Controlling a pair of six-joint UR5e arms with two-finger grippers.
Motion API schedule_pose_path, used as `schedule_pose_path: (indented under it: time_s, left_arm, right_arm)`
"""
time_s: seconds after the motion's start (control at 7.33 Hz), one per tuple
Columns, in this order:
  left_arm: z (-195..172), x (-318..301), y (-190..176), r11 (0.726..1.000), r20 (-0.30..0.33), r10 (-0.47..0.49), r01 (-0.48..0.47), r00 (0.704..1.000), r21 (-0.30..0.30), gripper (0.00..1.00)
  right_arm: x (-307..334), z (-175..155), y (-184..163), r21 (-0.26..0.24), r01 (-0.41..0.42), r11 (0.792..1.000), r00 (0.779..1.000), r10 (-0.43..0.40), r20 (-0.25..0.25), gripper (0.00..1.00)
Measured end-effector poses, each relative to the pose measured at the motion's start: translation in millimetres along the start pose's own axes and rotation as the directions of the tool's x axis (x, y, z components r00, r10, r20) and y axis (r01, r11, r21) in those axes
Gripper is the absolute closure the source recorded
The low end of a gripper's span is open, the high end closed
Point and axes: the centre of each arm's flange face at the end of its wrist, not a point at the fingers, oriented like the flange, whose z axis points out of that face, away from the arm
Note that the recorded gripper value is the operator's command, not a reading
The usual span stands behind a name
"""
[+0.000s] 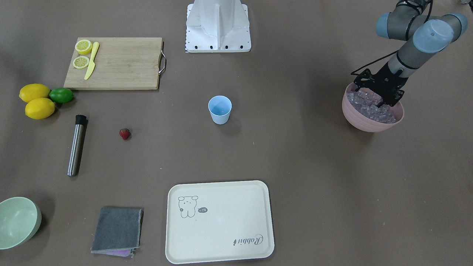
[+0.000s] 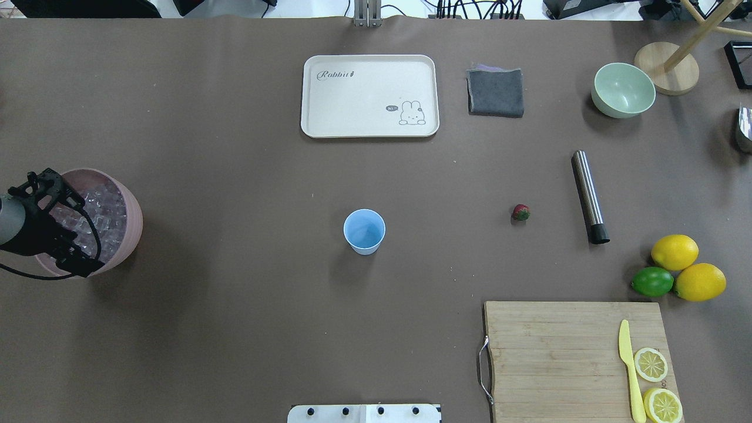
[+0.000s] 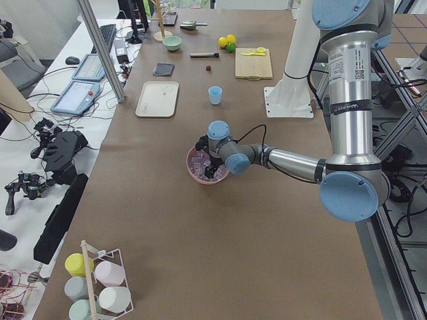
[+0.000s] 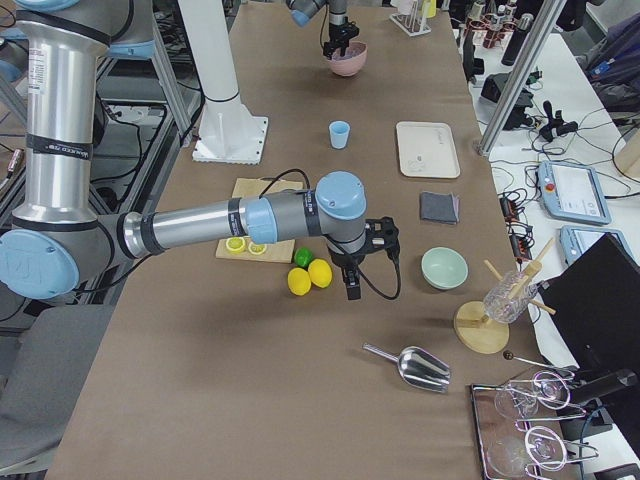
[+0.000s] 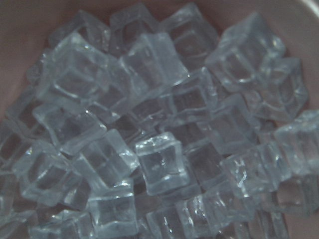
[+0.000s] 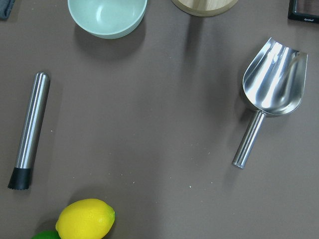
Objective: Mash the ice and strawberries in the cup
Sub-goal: 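Close the left gripper on an ice cube and lift it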
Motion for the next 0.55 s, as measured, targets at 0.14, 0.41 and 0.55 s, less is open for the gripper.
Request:
schedule_pose_path:
  time_s: [0.14, 0.41, 0.55]
  left_arm:
    - [-1.8, 1.4, -3.1, 1.000, -0.005, 0.002, -0.002, 1.000, 0.006, 0.64]
    - [-5.2, 4.0, -9.1, 1.000, -0.017, 0.008, -0.008, 1.000, 0.016, 0.82]
    - [-6.5, 4.4, -11.5, 1.000, -0.020, 0.010, -0.009, 1.000, 0.021, 0.91]
  right_arm:
    - [-0.5, -0.2, -0.3, 0.001, 0.001, 1.000, 1.000, -0.001, 0.000, 0.00]
    - [-1.0, -0.4, -0.6, 0.001, 0.003, 1.000, 1.000, -0.003, 0.000, 0.00]
    - [-1.2, -0.5, -0.7, 0.001, 0.004, 1.000, 1.000, -0.004, 0.000, 0.00]
